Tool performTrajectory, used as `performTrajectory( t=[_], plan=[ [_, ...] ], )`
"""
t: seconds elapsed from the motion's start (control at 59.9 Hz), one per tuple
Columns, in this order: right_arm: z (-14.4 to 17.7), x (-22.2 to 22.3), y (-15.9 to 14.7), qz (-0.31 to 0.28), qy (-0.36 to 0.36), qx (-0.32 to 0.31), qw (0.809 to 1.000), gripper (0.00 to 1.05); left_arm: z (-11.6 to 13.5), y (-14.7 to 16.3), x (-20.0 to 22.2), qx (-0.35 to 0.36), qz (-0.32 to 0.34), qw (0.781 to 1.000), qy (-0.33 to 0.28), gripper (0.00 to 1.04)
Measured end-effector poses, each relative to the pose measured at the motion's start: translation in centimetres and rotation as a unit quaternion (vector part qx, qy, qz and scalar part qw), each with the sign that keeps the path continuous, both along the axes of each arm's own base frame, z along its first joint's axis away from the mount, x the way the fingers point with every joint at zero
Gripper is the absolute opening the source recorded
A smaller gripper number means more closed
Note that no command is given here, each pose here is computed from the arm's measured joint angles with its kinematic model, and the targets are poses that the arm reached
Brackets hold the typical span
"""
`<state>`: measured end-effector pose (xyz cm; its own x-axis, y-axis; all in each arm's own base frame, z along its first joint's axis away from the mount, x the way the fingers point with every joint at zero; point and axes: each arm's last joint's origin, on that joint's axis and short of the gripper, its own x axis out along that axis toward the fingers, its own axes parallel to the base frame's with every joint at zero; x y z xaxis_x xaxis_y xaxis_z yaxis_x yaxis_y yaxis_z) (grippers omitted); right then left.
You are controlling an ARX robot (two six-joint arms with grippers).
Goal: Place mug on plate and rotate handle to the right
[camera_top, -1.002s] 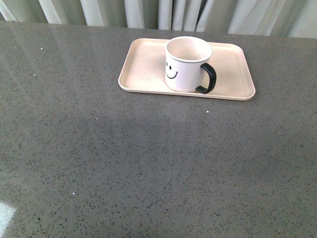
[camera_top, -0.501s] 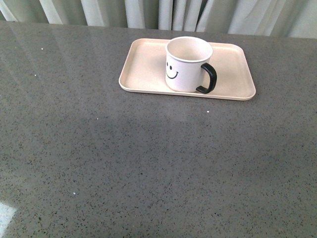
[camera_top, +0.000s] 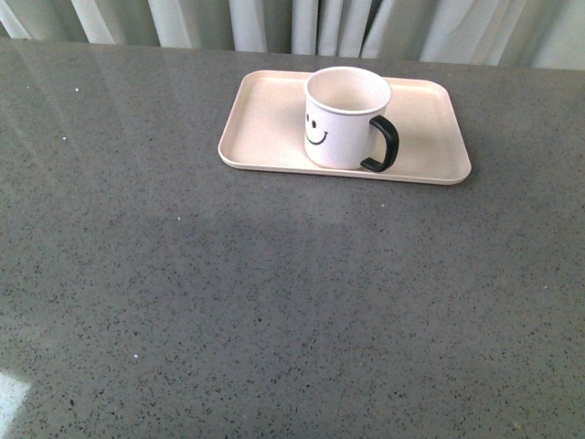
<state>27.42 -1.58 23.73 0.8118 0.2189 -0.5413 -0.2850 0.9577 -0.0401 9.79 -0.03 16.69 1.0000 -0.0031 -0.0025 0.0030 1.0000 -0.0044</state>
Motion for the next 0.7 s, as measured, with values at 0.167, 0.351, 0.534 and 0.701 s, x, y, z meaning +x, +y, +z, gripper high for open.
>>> performTrajectory(
  t=[0.167, 0.351, 0.534, 0.701],
  plan=[
    [-1.6, 6.8, 3.0, -0.002, 0.066, -0.001, 0.998, 0.96, 0.0, 0.0, 0.0, 0.0, 0.0, 1.0, 0.0, 0.96],
    [-2.7, 10.8, 5.2, -0.017, 0.109, 0.007, 0.994, 0.96, 0.0, 0.0, 0.0, 0.0, 0.0, 1.0, 0.0, 0.96],
    [-3.4, 15.3, 6.1, -0.056, 0.141, 0.025, 0.988, 0.96, 0.0, 0.0, 0.0, 0.0, 0.0, 1.0, 0.0, 0.96],
    [-4.6, 16.7, 6.5, -0.073, 0.171, 0.032, 0.982, 0.96, 0.0, 0.0, 0.0, 0.0, 0.0, 1.0, 0.0, 0.96]
  ],
)
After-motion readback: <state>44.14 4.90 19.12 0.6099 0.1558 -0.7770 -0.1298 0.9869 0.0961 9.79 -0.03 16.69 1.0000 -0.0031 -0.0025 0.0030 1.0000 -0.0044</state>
